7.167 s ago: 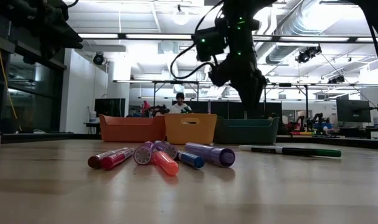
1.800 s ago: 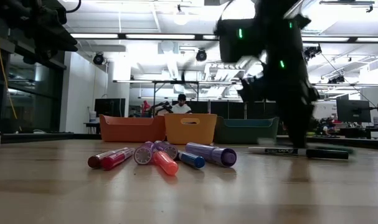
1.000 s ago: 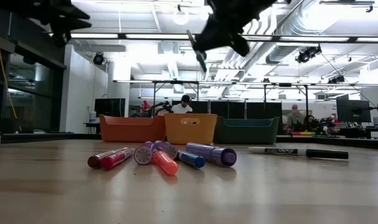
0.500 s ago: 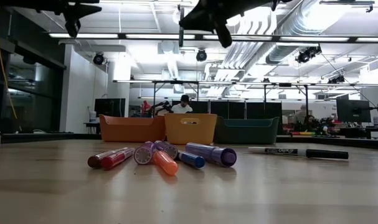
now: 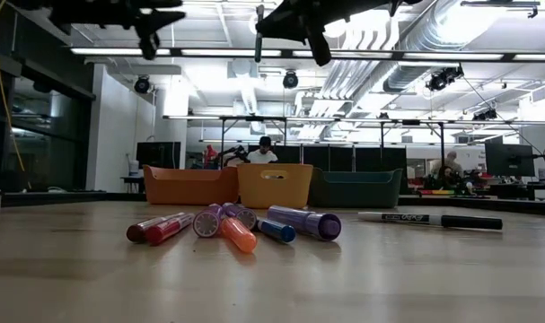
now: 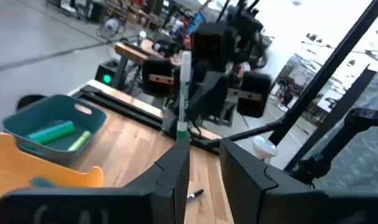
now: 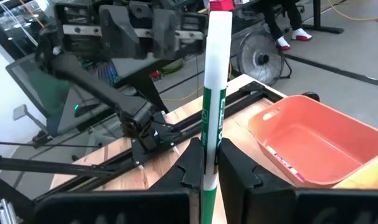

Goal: Pick & Place Markers
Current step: Put the green marker into the orange bin

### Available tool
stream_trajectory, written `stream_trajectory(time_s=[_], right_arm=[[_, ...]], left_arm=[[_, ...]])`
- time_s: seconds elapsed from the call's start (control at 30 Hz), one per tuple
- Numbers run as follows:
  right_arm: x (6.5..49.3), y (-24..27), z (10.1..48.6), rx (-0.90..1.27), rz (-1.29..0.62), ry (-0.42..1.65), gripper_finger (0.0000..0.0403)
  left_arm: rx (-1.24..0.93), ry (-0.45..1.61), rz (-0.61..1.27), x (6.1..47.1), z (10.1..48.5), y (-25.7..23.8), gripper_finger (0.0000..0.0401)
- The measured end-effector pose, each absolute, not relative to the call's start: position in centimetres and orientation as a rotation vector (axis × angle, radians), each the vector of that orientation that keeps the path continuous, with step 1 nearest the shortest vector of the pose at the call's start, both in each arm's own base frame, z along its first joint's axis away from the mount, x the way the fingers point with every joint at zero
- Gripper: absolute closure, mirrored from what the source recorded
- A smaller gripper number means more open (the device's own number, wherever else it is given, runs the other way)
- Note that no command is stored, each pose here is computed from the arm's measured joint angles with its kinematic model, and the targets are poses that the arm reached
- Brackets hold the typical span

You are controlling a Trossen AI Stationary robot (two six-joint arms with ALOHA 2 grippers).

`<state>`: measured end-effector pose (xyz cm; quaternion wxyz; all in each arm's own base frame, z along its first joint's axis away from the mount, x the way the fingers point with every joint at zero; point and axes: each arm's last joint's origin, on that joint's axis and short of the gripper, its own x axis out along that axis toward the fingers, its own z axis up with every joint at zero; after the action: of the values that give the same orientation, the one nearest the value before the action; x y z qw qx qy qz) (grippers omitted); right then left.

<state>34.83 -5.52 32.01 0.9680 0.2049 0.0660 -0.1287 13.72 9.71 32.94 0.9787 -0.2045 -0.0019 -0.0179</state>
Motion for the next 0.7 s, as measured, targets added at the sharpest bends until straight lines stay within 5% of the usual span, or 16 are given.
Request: stream_trajectory(time_s=[0.7], right_arm=[[34.7, -5.3, 31.4, 0.412, -0.215, 0.207, 0.0386]], left_arm=[[-0.392, -0.093, -0.196, 23.1, 30.3, 9.6, 0.0313]])
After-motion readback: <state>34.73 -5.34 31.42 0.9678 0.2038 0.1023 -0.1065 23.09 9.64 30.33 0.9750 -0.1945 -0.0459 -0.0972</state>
